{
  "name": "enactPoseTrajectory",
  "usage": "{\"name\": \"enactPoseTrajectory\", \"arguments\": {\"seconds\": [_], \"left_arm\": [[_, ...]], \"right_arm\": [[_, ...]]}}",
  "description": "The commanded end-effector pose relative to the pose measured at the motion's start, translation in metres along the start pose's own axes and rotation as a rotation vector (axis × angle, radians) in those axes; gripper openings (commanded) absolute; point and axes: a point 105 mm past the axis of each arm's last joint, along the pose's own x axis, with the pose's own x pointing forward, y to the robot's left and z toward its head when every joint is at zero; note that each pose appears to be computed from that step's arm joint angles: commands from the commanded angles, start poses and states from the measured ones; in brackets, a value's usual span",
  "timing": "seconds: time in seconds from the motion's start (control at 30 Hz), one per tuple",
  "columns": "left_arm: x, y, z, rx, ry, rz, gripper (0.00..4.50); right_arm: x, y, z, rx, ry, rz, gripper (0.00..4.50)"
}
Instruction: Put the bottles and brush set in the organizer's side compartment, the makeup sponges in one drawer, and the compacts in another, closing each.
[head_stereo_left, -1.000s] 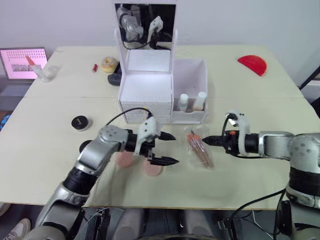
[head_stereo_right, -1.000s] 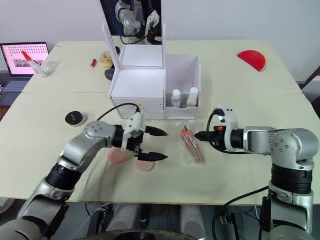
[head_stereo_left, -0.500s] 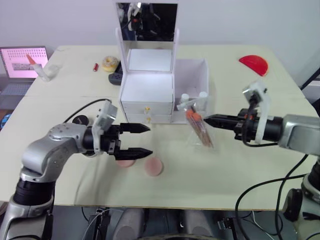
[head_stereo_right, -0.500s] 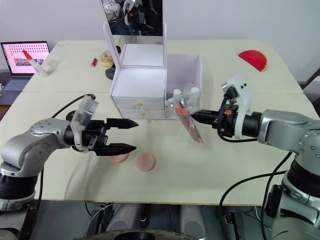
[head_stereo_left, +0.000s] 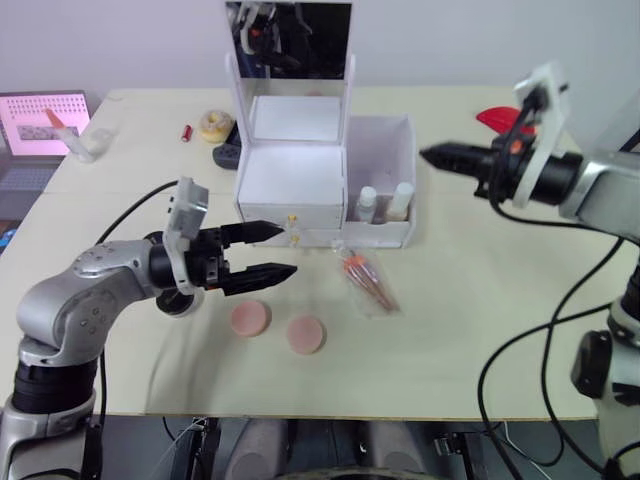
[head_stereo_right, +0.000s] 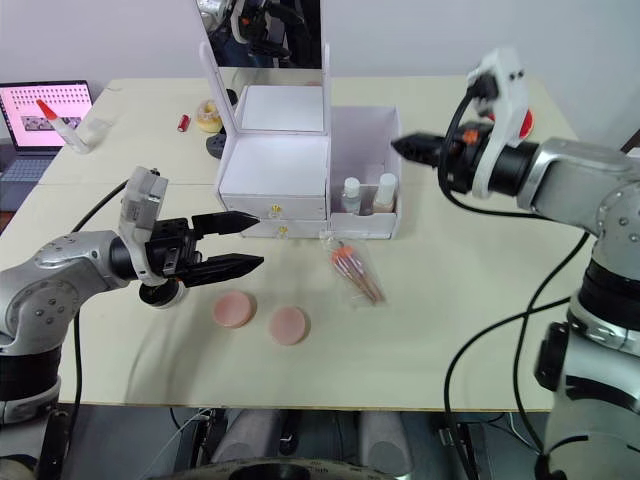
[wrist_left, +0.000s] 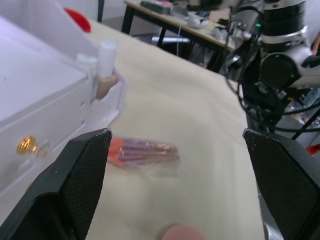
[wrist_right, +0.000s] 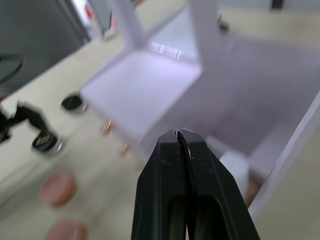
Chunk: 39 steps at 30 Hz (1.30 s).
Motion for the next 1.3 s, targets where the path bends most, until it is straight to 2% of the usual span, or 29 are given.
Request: {"name": "enactPoseTrajectory", "arguments": {"seconds": [0.03, 0.1, 0.23, 0.33, 0.37, 0.5, 0.6, 0.83, 1.0, 1.3], "left_arm": [[0.000, -0.007, -0.001, 0.039, 0.029, -0.016, 4.47], [0.001, -0.008, -0.008, 0.047, 0.059, -0.021, 4.50], [0.013, -0.005, -0.034, 0.100, 0.159, -0.023, 4.50], [0.037, -0.009, -0.047, 0.081, 0.137, -0.042, 4.50], [0.045, -0.009, -0.050, 0.077, 0.127, -0.040, 4.50], [0.080, -0.008, -0.062, 0.056, 0.093, -0.032, 4.50], [0.102, -0.005, -0.067, 0.064, 0.065, -0.015, 3.65], [0.125, 0.017, -0.083, 0.095, 0.101, 0.076, 0.07], [0.125, 0.029, -0.098, 0.141, 0.174, 0.124, 0.07], [0.132, 0.029, -0.106, 0.179, 0.207, 0.121, 0.07]], "right_arm": [[0.001, 0.033, -0.024, -0.037, 0.107, 0.150, 0.27], [0.007, 0.033, -0.046, 0.001, 0.176, 0.144, 0.88], [0.022, 0.020, -0.081, 0.055, 0.264, 0.054, 2.77], [0.028, 0.005, -0.098, 0.091, 0.305, -0.009, 4.20], [0.029, 0.003, -0.101, 0.108, 0.310, -0.009, 4.39], [0.030, -0.003, -0.109, 0.161, 0.332, -0.004, 4.39], [0.031, -0.004, -0.112, 0.202, 0.348, 0.024, 4.50], [0.040, -0.013, -0.113, 0.285, 0.357, 0.037, 4.50], [0.049, -0.016, -0.115, 0.317, 0.371, 0.055, 4.50], [0.071, -0.009, -0.136, 0.360, 0.443, 0.117, 4.50]]}}
